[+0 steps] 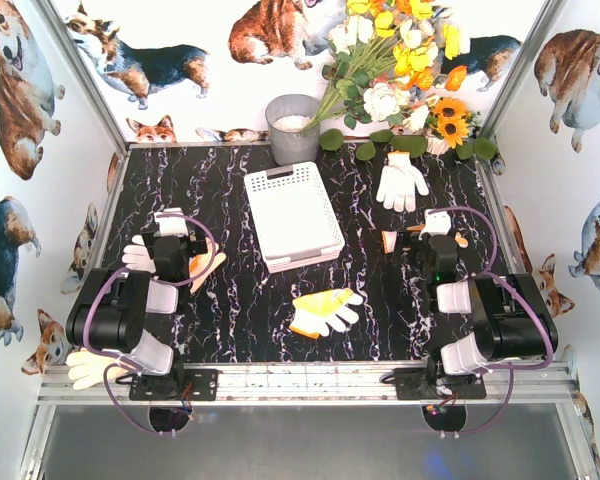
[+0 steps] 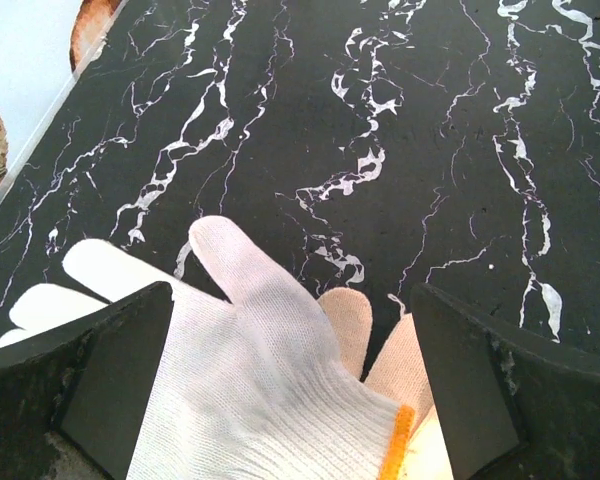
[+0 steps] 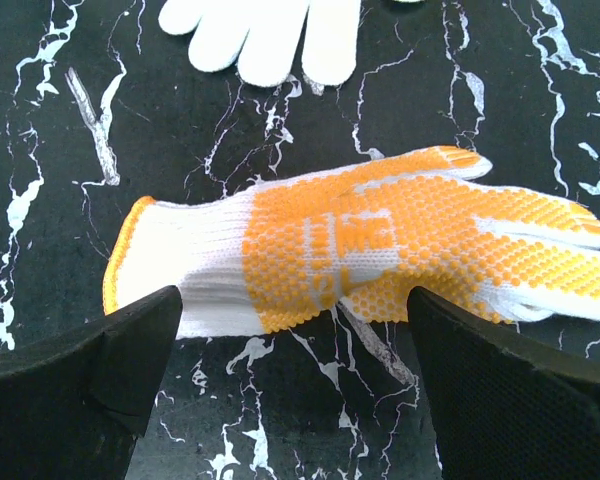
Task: Put the gloves into the storage basket
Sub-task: Adjust the glove at the center of the board.
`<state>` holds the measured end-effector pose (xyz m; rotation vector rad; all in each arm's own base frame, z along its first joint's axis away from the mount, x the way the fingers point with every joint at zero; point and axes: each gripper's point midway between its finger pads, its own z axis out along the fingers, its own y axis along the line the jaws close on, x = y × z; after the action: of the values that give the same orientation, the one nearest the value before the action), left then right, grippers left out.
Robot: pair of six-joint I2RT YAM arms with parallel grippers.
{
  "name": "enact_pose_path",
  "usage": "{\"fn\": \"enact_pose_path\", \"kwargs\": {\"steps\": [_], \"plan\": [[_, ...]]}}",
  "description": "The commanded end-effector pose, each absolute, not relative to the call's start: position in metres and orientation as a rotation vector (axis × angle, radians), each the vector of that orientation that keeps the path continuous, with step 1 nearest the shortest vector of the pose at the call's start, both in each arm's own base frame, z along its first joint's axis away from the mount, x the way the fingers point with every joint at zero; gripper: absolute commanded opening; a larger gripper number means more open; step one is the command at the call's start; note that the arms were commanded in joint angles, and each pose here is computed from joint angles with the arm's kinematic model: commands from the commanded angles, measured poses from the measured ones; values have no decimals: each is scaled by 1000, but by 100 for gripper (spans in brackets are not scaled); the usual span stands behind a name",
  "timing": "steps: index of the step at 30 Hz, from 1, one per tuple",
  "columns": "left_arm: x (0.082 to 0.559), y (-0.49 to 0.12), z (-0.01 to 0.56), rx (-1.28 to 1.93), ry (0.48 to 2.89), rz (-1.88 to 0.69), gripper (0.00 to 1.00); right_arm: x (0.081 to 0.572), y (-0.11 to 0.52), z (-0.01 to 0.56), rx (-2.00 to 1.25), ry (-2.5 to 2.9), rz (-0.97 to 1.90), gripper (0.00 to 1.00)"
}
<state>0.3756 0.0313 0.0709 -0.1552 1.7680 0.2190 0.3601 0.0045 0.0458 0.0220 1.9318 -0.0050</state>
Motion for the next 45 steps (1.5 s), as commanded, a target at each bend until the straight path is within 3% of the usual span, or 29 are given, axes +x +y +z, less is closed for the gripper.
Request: {"fn": "enact_pose_path", "kwargs": {"steps": [1,16,22,29,33,35,37,45], "plan": [[385,37,86,-164,1711,240,100,382,1,80,17,1805,-38,100],[383,34,97,-139,1707,240,100,380,-8,83,69,1788,-70,100],[377,24,131,-142,1761,234,100,357,-30,134,236,1713,-135,100],[384,0,195,-182,1721,77,100,325,-5,190,336,1762,114,100],[382,-25,234,-207,1747,-89,100,311,50,200,254,1857,452,86],[378,-40,255,-198,1757,-185,100,301,72,200,307,1920,608,74],[366,-52,257,-202,1801,-254,100,288,92,188,373,2022,693,69],[308,-121,209,-116,1937,-578,95,223,178,132,401,2365,809,65]]}}
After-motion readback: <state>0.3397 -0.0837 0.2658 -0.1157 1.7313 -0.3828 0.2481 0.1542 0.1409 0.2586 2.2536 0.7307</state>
